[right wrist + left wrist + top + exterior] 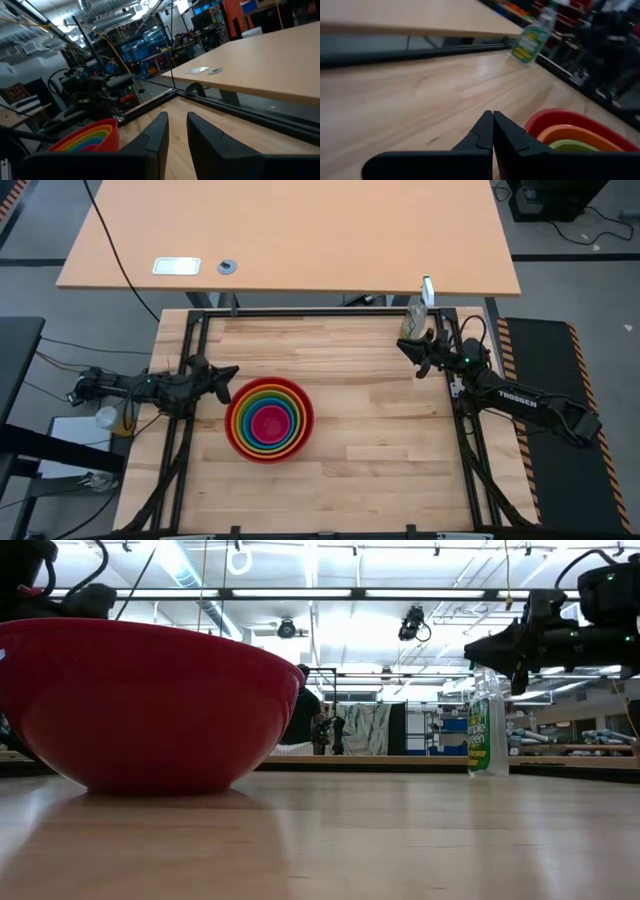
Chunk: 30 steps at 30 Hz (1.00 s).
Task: Nest bowls inside each other
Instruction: Return to Home Position
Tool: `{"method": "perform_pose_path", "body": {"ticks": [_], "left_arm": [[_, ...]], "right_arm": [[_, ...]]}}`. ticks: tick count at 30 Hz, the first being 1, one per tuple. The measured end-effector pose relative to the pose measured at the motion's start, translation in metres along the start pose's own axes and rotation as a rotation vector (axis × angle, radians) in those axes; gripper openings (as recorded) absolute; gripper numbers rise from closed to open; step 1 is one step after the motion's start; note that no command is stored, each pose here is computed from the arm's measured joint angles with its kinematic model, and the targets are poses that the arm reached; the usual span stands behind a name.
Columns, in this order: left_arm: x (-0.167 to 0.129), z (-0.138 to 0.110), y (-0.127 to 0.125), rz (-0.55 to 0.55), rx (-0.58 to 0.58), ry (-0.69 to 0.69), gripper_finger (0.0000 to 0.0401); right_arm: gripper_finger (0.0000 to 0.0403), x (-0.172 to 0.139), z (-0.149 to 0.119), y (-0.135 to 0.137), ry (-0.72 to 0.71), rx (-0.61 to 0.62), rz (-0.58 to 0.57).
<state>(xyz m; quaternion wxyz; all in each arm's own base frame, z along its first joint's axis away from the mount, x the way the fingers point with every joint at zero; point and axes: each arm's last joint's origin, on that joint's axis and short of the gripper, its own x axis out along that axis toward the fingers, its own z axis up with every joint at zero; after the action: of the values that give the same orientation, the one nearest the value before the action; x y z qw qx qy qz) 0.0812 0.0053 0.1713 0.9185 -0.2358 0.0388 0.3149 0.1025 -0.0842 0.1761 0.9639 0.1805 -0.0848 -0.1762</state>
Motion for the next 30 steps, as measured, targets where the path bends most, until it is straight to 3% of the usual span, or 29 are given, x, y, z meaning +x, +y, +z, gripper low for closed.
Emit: {"method": "perform_pose_path", "body": {"ticks": [6,10,17,26,30], "left_arm": [[-0.002,0.011,-0.014,-0.253,0.287,-0.043,0.0009],[-0.002,0.011,-0.016,-0.291,0.427,-0.055,0.0009],[-0.002,0.01,-0.016,-0.29,0.442,-0.052,0.0009],[-0.002,0.01,-0.016,-0.29,0.441,-0.053,0.0009],[-0.002,0.011,-0.016,-0.291,0.439,-0.055,0.0009]], "right_arm": [[0.0078,0.0,0.0,0.001,0.002,-0.163,0.031],[0.0078,0.0,0.001,0.001,-0.005,-0.3,0.026],[0.0078,0.0,0.002,-0.001,-0.026,-0.324,-0.048],[0.0078,0.0,0.001,0.004,-0.032,-0.322,-0.032],[0.0078,-0.002,0.004,0.013,-0.073,-0.332,0.025]]}}
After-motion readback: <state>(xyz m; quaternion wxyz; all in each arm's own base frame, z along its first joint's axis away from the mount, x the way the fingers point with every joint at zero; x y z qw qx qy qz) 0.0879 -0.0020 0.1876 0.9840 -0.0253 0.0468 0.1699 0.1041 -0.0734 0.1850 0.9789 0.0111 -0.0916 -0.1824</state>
